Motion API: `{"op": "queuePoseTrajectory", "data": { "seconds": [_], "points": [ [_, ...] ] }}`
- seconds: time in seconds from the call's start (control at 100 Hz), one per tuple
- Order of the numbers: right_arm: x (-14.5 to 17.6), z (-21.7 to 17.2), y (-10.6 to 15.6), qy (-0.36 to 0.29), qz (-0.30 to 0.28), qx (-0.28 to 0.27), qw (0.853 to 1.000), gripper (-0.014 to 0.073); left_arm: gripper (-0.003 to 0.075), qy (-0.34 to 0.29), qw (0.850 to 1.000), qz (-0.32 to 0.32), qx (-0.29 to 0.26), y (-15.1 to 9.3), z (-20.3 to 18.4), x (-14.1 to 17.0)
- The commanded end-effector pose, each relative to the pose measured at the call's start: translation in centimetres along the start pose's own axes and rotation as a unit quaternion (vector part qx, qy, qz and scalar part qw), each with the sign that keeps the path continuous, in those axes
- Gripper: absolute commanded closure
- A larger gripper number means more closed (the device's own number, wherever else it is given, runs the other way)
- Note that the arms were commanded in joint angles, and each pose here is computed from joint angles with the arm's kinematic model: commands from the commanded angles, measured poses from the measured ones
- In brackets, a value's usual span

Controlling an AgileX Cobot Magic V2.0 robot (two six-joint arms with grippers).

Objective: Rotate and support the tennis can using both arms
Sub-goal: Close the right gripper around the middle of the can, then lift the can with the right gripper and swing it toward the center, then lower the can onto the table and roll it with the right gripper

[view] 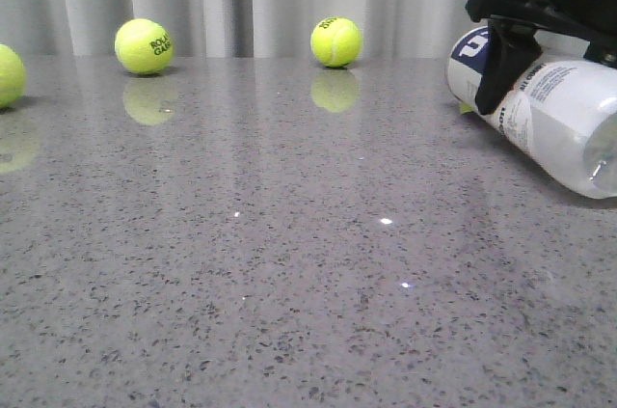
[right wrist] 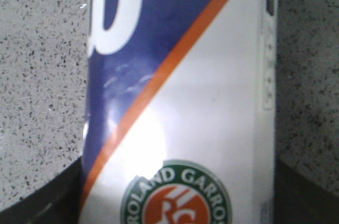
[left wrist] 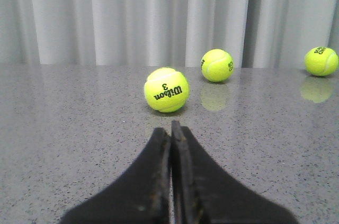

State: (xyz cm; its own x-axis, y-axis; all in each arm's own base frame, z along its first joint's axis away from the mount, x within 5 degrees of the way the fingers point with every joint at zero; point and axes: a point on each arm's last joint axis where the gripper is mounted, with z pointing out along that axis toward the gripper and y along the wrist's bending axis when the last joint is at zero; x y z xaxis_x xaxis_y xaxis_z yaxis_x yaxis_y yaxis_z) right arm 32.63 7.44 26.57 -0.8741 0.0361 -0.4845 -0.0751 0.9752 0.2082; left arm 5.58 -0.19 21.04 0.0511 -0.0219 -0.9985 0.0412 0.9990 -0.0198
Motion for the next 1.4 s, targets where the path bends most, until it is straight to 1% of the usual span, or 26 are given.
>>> {"op": "queuePoseTrajectory", "data": {
  "seconds": [0.0,0.07,0.21,0.32,0.37,0.4,0.44,0.46,0.49,0.53,0.56,0.58,0.6,0.61,0.63,0.64,0.65,0.68,0.7,0.72,0.75,0.82,0.86,0.92,1.14,1.39],
  "points": [
    [-1.3,-3.1,0.8,-0.063,-0.01,-0.015,0.998,0.0333,0.0741,-0.036,0.999,-0.002,0.006,-0.1,-0.2,0.6],
    [-1.4,-4.1,1.1,-0.073,-0.026,-0.018,0.997,0.0396,0.0741,-0.036,0.999,-0.002,0.006,-0.1,-0.2,0.6],
    [-2.5,-6.8,2.7,-0.085,-0.137,-0.027,0.987,0.0403,0.0741,-0.036,0.999,-0.002,0.006,-0.1,-0.2,0.6],
    [-3.5,-8.8,4.6,-0.098,-0.23,-0.044,0.967,0.0403,0.0741,-0.036,0.999,-0.002,0.006,-0.1,-0.2,0.6],
    [-4.0,-9.6,5.7,-0.116,-0.277,-0.051,0.952,0.0403,0.0741,-0.036,0.999,-0.002,0.006,-0.1,-0.2,0.6],
    [-4.3,-10.1,6.4,-0.132,-0.318,-0.052,0.938,0.0403,0.0741,-0.036,0.999,-0.002,0.006,-0.1,-0.2,0.6],
    [-4.5,-10.5,7.1,-0.147,-0.349,-0.053,0.924,0.0403,0.0741,-0.036,0.999,-0.002,0.006,-0.1,-0.2,0.6],
    [-4.6,-10.6,7.6,-0.161,-0.378,-0.051,0.91,0.0403,0.0741,-0.036,0.999,-0.002,0.006,-0.1,-0.2,0.6],
    [-4.6,-10.8,8.1,-0.172,-0.403,-0.05,0.898,0.0403,0.0741,-0.036,0.999,-0.002,0.006,-0.1,-0.2,0.6],
    [-4.7,-11.0,8.9,-0.195,-0.456,-0.043,0.867,0.0403,0.0741,-0.036,0.999,-0.002,0.006,-0.1,-0.2,0.6],
    [-4.6,-11.0,9.4,-0.203,-0.48,-0.042,0.852,0.0403,0.0741,-0.036,0.999,-0.002,0.006,-0.1,-0.2,0.6],
    [-4.6,-11.0,9.8,-0.213,-0.51,-0.036,0.832,0.0403,0.0741,-0.036,0.999,-0.002,0.006,-0.1,-0.2,0.6],
    [-4.6,-10.9,10.0,-0.216,-0.526,-0.034,0.822,0.0403,0.0741,-0.036,0.999,-0.002,0.006,-0.1,-0.2,0.6],
    [-4.5,-10.8,10.3,-0.217,-0.541,-0.033,0.811,0.0403,0.0741,-0.036,0.999,-0.002,0.006,-0.1,-0.2,0.6],
    [-4.5,-10.8,10.6,-0.223,-0.557,-0.031,0.799,0.0403,0.0741,-0.036,0.999,-0.002,0.006,-0.1,-0.2,0.6],
    [-4.4,-10.7,10.9,-0.225,-0.578,-0.028,0.784,0.0403,0.0741,-0.036,0.999,-0.002,0.006,-0.1,-0.2,0.6],
    [-4.4,-10.7,11.0,-0.226,-0.578,-0.029,0.783,0.0403,0.0741,-0.036,0.999,-0.002,0.006,-0.1,-0.2,0.6],
    [-4.3,-10.4,11.5,-0.228,-0.611,-0.026,0.757,0.0403,0.0741,-0.036,0.999,-0.002,0.006,-0.1,-0.2,0.6],
    [-4.2,-10.2,11.8,-0.229,-0.625,-0.026,0.746,0.0403,0.0741,-0.036,0.999,-0.002,0.006,-0.1,-0.2,0.6],
    [-4.0,-9.9,12.1,-0.226,-0.647,-0.025,0.728,0.0403,0.0741,-0.036,0.999,-0.002,0.006,-0.1,-0.2,0.6],
    [-3.8,-9.4,12.6,-0.222,-0.671,-0.026,0.707,0.0403,0.0741,-0.036,0.999,-0.002,0.006,-0.1,-0.2,0.6],
    [-3.4,-8.1,13.4,-0.206,-0.702,-0.034,0.68,0.0403,0.0741,-0.036,0.999,-0.002,0.006,-0.1,-0.2,0.6],
    [-3.1,-7.2,13.8,-0.191,-0.715,-0.042,0.671,0.0403,0.0741,-0.036,0.999,-0.002,0.006,-0.1,-0.2,0.6],
    [-2.8,-6.0,14.1,-0.171,-0.724,-0.054,0.666,0.0403,0.0741,-0.036,0.999,-0.002,0.006,-0.1,-0.2,0.6],
    [-2.3,-2.2,14.2,-0.118,-0.728,-0.077,0.671,0.0403,0.0741,-0.036,0.999,-0.002,0.006,-0.1,-0.2,0.6],
    [-2.0,-0.5,14.5,-0.102,-0.715,-0.103,0.684,0.0403,0.0741,-0.036,0.999,-0.002,0.006,-0.1,-0.2,0.6]
  ]
}}
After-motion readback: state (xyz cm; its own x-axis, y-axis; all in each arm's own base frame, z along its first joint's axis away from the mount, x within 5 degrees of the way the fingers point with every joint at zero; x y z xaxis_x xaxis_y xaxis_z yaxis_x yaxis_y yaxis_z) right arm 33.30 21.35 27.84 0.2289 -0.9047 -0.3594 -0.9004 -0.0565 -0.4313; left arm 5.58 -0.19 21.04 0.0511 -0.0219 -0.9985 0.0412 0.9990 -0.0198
